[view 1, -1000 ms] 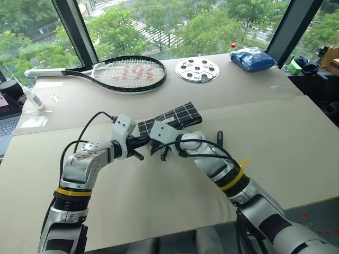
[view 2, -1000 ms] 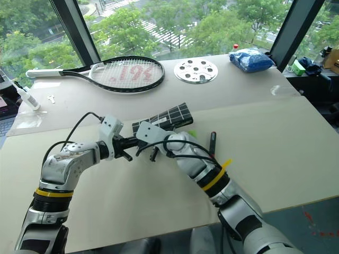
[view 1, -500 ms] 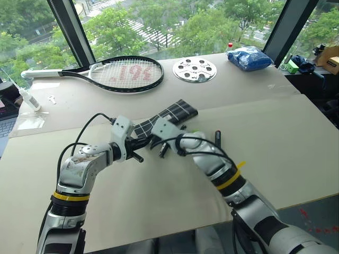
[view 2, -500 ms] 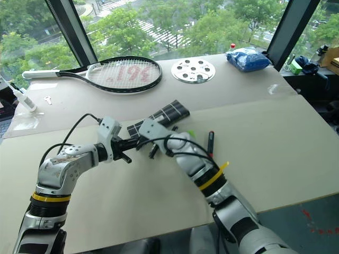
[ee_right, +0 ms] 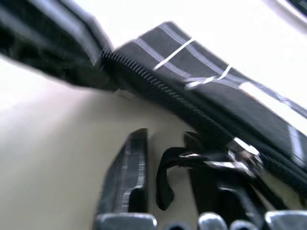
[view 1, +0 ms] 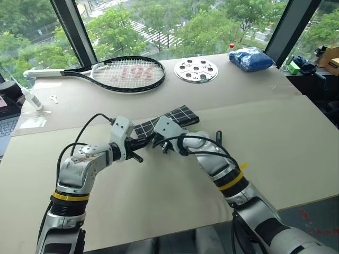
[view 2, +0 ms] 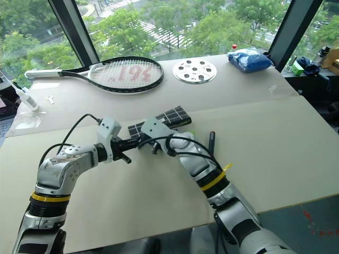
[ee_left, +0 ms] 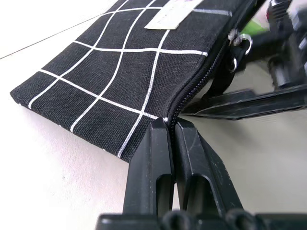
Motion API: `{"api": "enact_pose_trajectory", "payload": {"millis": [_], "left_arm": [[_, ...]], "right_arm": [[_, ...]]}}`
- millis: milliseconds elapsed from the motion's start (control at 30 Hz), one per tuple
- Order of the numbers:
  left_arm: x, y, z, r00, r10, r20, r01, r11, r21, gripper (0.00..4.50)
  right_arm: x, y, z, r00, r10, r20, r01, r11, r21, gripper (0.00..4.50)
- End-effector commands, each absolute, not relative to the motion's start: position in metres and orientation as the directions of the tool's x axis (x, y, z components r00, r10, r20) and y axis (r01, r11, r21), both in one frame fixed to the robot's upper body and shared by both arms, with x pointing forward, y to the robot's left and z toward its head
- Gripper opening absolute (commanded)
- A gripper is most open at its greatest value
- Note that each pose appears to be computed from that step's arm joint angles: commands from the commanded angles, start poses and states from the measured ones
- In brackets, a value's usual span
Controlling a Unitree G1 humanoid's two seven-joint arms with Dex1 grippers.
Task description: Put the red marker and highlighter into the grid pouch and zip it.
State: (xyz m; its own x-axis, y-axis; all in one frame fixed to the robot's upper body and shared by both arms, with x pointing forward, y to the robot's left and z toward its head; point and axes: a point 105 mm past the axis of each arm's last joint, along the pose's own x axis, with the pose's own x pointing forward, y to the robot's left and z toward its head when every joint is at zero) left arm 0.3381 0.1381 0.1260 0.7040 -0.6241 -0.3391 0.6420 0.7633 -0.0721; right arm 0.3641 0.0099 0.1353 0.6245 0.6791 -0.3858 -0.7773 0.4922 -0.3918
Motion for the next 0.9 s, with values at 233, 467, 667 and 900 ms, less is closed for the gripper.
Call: {"api": "enact_pose_trajectory", "payload": {"millis": [233, 467, 667, 900], "left_arm": [[0.326, 0.137, 0.158, 0.633, -0.72, -0.284, 0.746, 0.666, -0.027, 0.0], [0.327, 0.143, 0.173, 0.623, -0.73, -0.28, 0.758, 0.652, -0.016, 0.0], [0.329, 0.141, 0.169, 0.612, -0.732, -0.3, 0.767, 0.642, -0.003, 0.0], [0.327, 0.138, 0.159, 0.592, -0.73, -0.341, 0.782, 0.623, 0.023, 0.0]], "right_arm": [[0.314, -0.072, 0.217, 0.495, 0.849, -0.183, -0.866, 0.5, -0.025, 2.75], [0.335, -0.176, 0.193, 0.801, 0.506, -0.319, -0.566, 0.815, -0.127, 2.75], [0.333, -0.211, 0.146, 0.852, 0.263, -0.454, -0.417, 0.864, -0.283, 2.75], [0.34, -0.203, 0.142, 0.893, 0.193, -0.405, -0.293, 0.935, -0.199, 2.75]]}}
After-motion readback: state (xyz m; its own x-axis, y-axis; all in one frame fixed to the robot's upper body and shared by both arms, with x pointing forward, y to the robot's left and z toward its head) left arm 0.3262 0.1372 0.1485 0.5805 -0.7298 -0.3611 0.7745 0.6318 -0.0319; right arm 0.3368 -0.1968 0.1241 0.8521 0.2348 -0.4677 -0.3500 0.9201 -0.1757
